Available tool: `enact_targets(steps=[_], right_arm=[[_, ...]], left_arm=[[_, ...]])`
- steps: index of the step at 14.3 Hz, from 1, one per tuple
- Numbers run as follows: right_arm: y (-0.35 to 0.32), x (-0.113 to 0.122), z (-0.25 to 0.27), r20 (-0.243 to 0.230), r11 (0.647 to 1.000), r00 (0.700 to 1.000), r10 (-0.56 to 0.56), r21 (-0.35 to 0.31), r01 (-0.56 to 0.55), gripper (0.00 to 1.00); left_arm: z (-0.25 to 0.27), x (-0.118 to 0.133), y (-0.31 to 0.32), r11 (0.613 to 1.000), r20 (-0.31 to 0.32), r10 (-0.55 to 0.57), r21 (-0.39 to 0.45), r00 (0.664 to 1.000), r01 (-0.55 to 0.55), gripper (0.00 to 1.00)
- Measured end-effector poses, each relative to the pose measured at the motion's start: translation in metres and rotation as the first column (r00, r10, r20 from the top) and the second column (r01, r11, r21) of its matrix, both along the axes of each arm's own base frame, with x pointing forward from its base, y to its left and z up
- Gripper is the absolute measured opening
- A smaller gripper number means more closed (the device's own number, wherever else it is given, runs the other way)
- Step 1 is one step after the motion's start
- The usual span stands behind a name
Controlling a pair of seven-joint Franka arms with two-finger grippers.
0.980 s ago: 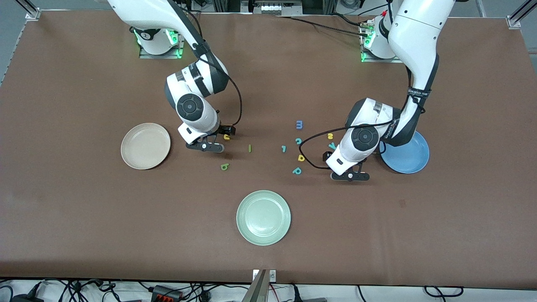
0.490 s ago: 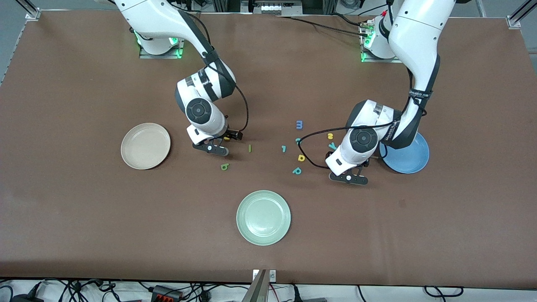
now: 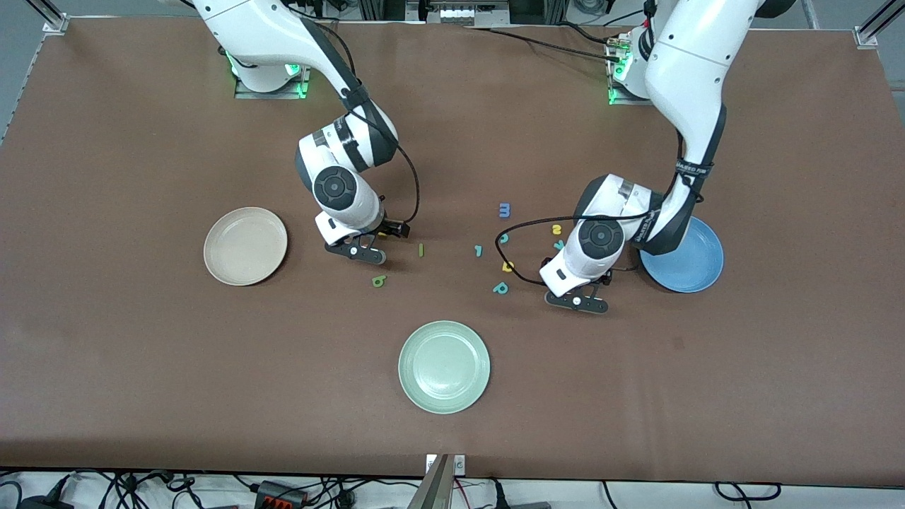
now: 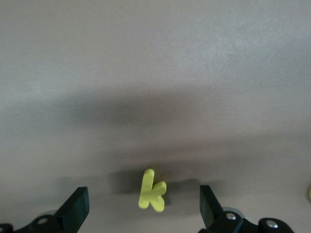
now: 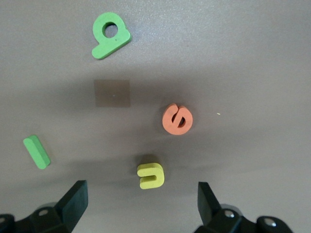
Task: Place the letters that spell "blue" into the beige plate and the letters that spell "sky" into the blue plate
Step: 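Carry yellow k to the blue plate while the right gripper grasps yellow u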
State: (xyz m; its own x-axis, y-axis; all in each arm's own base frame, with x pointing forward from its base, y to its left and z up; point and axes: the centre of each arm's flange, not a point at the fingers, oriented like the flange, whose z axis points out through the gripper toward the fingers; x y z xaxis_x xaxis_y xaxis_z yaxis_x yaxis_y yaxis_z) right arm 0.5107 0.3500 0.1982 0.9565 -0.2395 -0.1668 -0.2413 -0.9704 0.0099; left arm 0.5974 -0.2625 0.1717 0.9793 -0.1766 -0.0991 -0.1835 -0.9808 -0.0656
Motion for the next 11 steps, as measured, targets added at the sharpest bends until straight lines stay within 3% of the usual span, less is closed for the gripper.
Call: enact_targets(steps=[2,3,9,11], right_arm=[[0.0007,-0.0007,-0.0007,-0.001,1.000,1.000,-0.003,-0.001,0.003,1.00],[0.0011,-0.0012,-0.0016,-0.003,1.000,1.000,-0.007,-0.002,0.007,1.00],[0.0028,-0.0031,-0.0067,-0.007,1.000,1.000,0.001,-0.006,-0.001,1.00],[0.0035,-0.0021,-0.0057,-0.003,0.999,0.999,0.044,0.003,-0.044,0.96]], left_arm=[[-0.0062,-0.0010,-0.0007,1.000,-0.002,-0.003,0.000,1.000,0.003,0.96],[-0.0058,-0.0007,-0.0008,1.000,-0.001,-0.003,-0.001,1.000,0.003,0.89],[0.0013,0.0013,-0.0055,1.000,0.007,-0.008,-0.004,1.000,0.008,0.26],[0.0016,0.0014,-0.0047,1.000,0.004,-0.007,-0.003,1.000,0.007,0.23]])
